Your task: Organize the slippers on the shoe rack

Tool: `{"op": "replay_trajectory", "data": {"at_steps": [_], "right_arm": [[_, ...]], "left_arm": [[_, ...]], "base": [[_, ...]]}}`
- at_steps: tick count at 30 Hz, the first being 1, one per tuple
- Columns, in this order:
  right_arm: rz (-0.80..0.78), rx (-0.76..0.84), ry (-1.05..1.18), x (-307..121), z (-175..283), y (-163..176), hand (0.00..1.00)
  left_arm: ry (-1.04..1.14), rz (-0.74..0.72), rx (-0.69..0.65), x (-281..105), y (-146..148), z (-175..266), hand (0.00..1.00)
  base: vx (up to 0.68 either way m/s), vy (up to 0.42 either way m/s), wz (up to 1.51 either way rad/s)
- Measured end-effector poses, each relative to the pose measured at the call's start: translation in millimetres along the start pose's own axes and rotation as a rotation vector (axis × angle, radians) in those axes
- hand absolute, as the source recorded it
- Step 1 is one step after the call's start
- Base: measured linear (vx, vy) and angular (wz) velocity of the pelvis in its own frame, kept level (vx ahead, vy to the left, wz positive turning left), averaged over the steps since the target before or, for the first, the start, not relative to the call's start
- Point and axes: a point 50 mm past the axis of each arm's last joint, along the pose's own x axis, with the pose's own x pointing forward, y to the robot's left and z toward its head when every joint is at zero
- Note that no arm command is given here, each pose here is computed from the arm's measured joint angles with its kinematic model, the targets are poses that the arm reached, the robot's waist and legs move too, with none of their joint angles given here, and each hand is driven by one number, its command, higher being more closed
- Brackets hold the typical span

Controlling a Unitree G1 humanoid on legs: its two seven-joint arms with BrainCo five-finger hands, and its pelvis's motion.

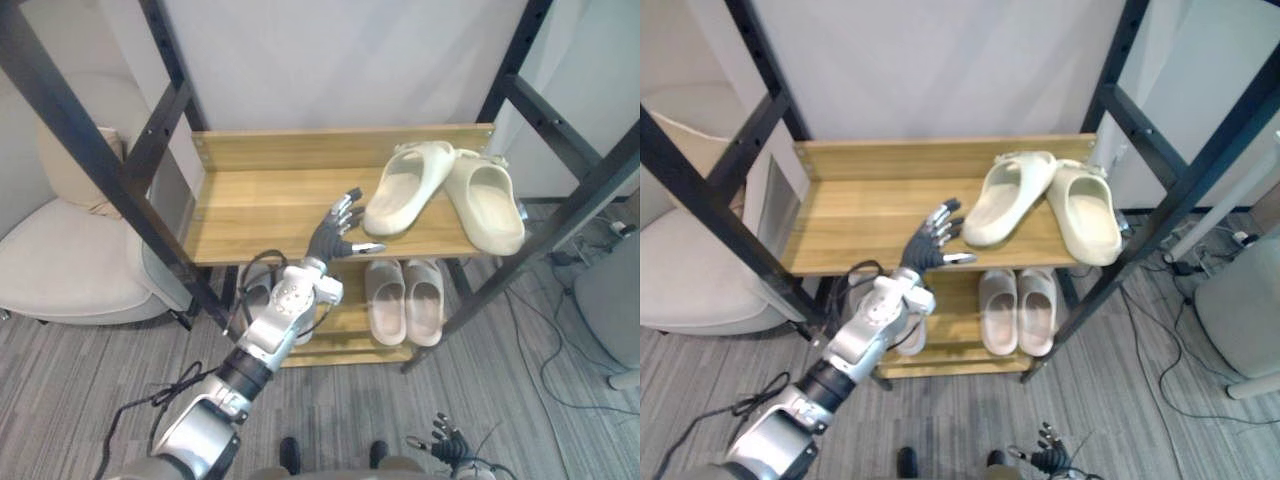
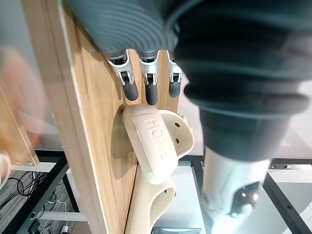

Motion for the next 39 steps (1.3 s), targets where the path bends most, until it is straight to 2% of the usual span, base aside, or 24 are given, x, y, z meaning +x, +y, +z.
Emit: {"op": "replay_trajectory", "data": {"at_steps": [10,19,31,39], "right_arm": [[0.007,-0.004,0.005,0.9,0.4,1.9,0.0],[0.006,-0.011,0.013,3.0,0.6,0.1,0.0],[0.009,-0.012,0.014,2.9,0.2,0.1,0.0],[0.012,-0.012,0.014,2.8,0.1,0.2,0.0]], "left_arm": [[0.013,-0.102,-0.027,-2.2,-26.6,-3.6,0.0],[0.022,-0.143,-0.037,-3.1,-34.5,-4.0,0.0],[-0.029,0.069,0.004,-1.0,19.4,9.6,0.0],[-0.038,0.114,0.004,-6.6,32.1,11.2,0.0]], "base": [[0.0,0.0,0.0],[0.0,0.0,0.0],[0.0,0.0,0.01],[0.0,0.0,0.03]]}}
